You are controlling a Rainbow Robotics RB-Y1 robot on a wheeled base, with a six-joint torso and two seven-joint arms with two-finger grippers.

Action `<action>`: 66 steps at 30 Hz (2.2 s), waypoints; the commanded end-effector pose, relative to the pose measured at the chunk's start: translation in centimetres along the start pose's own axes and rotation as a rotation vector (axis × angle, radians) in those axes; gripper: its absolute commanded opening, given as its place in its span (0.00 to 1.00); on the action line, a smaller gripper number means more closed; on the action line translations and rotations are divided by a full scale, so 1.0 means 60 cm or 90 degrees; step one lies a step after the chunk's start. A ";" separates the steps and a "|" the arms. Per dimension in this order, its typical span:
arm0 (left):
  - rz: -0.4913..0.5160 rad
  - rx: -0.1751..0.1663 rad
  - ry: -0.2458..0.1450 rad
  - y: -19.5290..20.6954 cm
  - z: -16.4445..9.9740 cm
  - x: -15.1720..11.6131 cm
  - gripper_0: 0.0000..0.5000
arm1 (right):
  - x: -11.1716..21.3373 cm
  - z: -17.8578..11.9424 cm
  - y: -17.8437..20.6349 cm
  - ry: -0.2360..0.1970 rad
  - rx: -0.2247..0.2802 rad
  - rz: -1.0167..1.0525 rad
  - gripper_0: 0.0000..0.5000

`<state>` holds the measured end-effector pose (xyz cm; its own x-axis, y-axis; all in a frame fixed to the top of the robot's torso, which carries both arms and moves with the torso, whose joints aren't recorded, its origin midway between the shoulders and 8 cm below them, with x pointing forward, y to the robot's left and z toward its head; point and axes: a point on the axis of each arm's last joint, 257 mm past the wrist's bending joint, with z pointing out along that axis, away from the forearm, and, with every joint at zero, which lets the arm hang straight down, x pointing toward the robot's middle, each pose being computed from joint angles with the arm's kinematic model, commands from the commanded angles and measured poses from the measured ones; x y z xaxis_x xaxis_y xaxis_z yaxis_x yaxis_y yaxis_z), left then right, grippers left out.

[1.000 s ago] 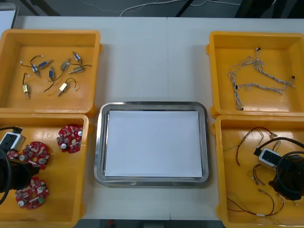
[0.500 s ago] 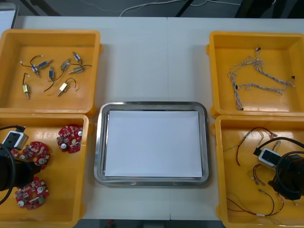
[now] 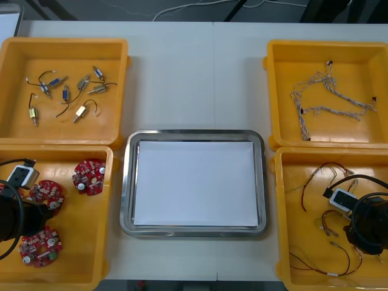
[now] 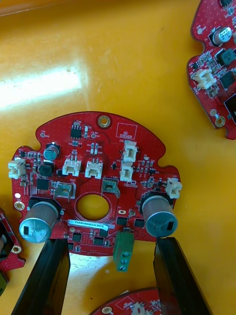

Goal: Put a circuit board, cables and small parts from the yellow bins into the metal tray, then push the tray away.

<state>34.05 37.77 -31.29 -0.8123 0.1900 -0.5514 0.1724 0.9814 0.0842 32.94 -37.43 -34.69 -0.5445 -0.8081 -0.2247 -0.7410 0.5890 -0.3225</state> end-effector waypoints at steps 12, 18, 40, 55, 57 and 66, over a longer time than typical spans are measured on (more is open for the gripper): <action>0.080 -0.001 -0.008 -0.009 0.010 -0.018 1.00 | -0.038 -0.005 -0.004 -0.039 0.007 -0.019 0.00; 0.078 -0.002 -0.005 -0.008 0.010 -0.012 1.00 | -0.048 -0.041 -0.027 -0.041 0.021 -0.027 0.00; 0.080 -0.004 0.003 -0.008 0.016 -0.004 0.69 | -0.079 -0.213 -0.024 -0.092 -0.036 0.000 0.00; 0.081 -0.008 0.005 -0.005 0.021 -0.002 0.00 | -0.152 -0.286 -0.049 -0.143 -0.004 0.130 0.00; 0.078 -0.005 0.003 -0.008 0.020 -0.004 0.00 | -0.157 -0.293 -0.050 -0.144 0.002 0.150 0.00; 0.076 0.002 -0.019 -0.011 -0.008 -0.045 0.00 | -0.182 -0.302 -0.053 -0.133 0.011 0.228 0.00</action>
<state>34.65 37.54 -31.95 -0.8150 0.2054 -0.5418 0.1821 0.9785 0.0972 33.54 -30.91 -15.94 -0.6778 -0.5298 -0.5098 -0.5279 0.8333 -0.1641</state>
